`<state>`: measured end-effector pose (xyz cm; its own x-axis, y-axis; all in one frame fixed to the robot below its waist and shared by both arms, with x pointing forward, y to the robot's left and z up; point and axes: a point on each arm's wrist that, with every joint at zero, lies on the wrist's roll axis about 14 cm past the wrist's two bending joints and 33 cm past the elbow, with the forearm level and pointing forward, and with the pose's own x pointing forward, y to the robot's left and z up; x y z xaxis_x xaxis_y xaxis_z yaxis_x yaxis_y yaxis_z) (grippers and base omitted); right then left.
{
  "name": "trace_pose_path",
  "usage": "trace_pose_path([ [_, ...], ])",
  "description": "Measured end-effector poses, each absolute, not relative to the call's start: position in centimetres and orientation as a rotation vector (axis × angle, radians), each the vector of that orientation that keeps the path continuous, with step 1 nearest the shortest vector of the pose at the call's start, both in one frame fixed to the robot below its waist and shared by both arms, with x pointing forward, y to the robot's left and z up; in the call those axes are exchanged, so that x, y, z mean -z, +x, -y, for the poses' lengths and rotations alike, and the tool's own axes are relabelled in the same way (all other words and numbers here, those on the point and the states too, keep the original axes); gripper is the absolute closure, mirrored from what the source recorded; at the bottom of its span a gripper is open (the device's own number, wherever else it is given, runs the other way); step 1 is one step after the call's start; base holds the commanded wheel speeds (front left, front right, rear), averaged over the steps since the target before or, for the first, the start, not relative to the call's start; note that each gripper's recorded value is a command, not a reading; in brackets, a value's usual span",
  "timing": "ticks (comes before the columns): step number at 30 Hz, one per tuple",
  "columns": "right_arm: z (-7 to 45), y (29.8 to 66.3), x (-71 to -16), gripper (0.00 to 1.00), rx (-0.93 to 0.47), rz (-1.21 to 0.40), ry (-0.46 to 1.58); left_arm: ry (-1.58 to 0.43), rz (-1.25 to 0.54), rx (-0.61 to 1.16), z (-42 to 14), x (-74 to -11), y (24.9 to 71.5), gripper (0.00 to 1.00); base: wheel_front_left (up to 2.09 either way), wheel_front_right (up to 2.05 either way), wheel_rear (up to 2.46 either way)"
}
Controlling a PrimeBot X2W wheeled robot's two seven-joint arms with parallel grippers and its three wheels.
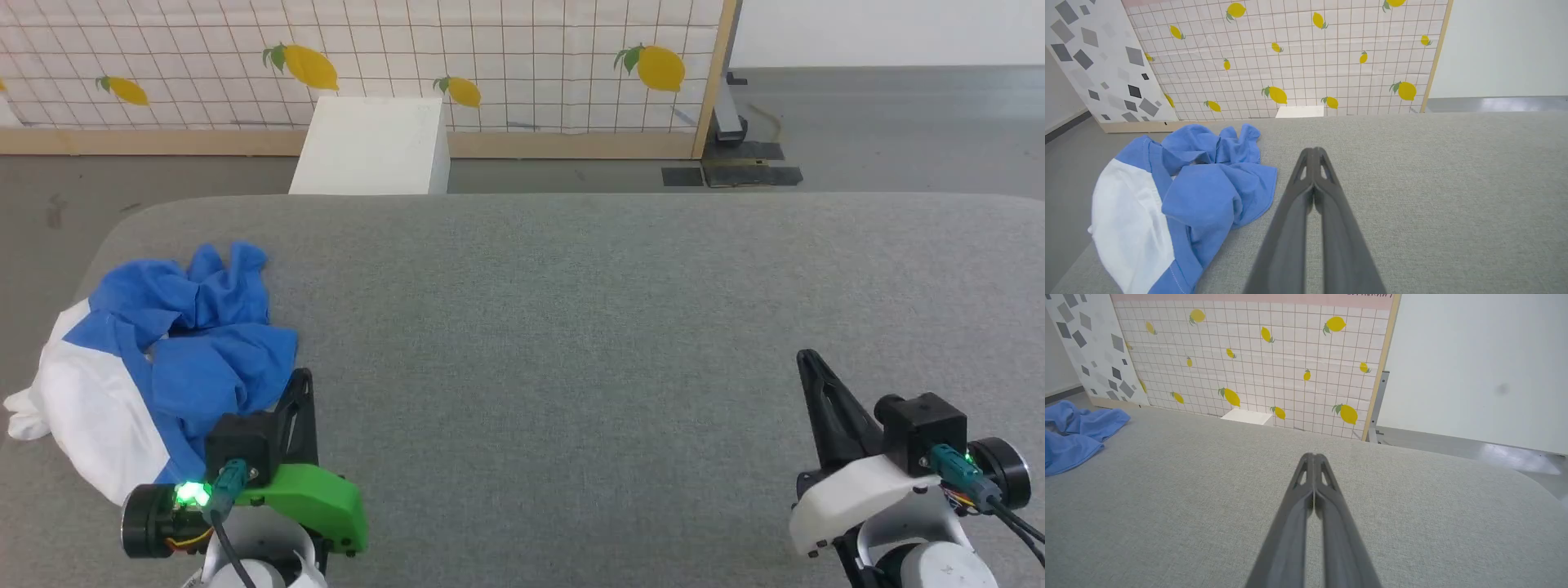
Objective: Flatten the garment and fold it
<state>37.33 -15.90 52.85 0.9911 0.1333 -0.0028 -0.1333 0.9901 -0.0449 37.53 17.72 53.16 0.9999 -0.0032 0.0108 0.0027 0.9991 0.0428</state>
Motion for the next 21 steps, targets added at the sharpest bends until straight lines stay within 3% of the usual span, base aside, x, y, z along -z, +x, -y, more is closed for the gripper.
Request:
trace_pose_path([
  [21,15.90,37.32,-52.85,1.00,-0.134,0.000,-0.045,0.043,0.011,0.003,-17.73,-53.16,37.53,1.00,0.00,0.00,0.00],
])
